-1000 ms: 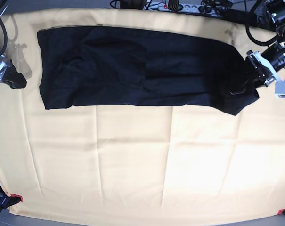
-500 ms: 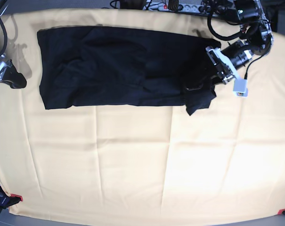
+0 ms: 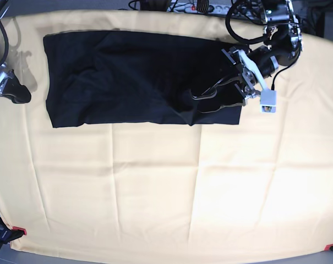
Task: Fold the T-shirt properly
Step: 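Lower the folded end onto the shirt and open the left gripper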
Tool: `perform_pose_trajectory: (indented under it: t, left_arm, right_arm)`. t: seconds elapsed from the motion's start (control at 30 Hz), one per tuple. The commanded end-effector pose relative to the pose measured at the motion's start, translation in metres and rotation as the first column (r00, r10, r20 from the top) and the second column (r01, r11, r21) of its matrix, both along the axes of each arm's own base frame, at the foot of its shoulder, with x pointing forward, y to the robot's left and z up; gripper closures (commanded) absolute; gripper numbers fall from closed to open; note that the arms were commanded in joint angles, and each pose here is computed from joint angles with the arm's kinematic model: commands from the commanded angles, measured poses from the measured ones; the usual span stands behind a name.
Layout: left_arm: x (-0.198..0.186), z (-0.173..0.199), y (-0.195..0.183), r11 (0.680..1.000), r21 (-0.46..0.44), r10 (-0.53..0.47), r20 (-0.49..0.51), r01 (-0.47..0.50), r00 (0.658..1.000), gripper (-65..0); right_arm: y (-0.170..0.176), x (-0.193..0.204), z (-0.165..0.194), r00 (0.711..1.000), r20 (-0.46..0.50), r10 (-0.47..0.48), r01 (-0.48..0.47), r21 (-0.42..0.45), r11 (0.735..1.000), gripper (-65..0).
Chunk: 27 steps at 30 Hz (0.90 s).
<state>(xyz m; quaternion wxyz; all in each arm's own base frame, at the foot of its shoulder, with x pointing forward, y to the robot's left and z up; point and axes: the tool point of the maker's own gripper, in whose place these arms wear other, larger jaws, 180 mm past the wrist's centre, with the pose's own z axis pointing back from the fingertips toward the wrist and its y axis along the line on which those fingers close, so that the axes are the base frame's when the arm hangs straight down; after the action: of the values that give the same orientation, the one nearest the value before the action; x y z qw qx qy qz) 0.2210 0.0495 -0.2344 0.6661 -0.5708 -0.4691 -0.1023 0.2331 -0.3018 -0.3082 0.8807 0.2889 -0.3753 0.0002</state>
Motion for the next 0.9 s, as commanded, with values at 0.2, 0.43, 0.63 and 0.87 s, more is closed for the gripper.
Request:
perform_pose_trajectory:
  t: [0.2, 0.43, 0.63, 0.87]
  left_arm:
    - [0.003, 0.018, 0.008, 1.000, -0.001, 0.024, 0.080, -0.024, 0.996, -38.9]
    - [0.007, 0.044, 0.059, 0.959, 0.197, 0.155, 0.230, -0.202, 0.961, -19.5]
    - [-0.007, 0.031, 0.086, 0.901, 0.368, 0.159, 0.209, -0.229, 0.965, -19.7]
    - [-0.012, -0.003, 0.101, 0.818, 0.531, 0.175, 0.135, -0.220, 0.975, -19.6]
  right_arm:
    - [-0.005, 0.007, 0.016, 0.999, 0.050, 0.005, -0.005, -0.011, 1.000, -13.7]
    - [-0.005, 0.007, 0.016, 0.999, 0.049, 0.006, -0.005, -0.011, 1.000, -13.7]
    - [-0.001, 0.006, 0.013, 0.999, 0.050, 0.001, -0.002, 0.006, 1.000, -13.7]
    - [0.003, 0.006, 0.011, 0.999, 0.049, -0.002, 0.001, 0.019, 1.000, -13.7]
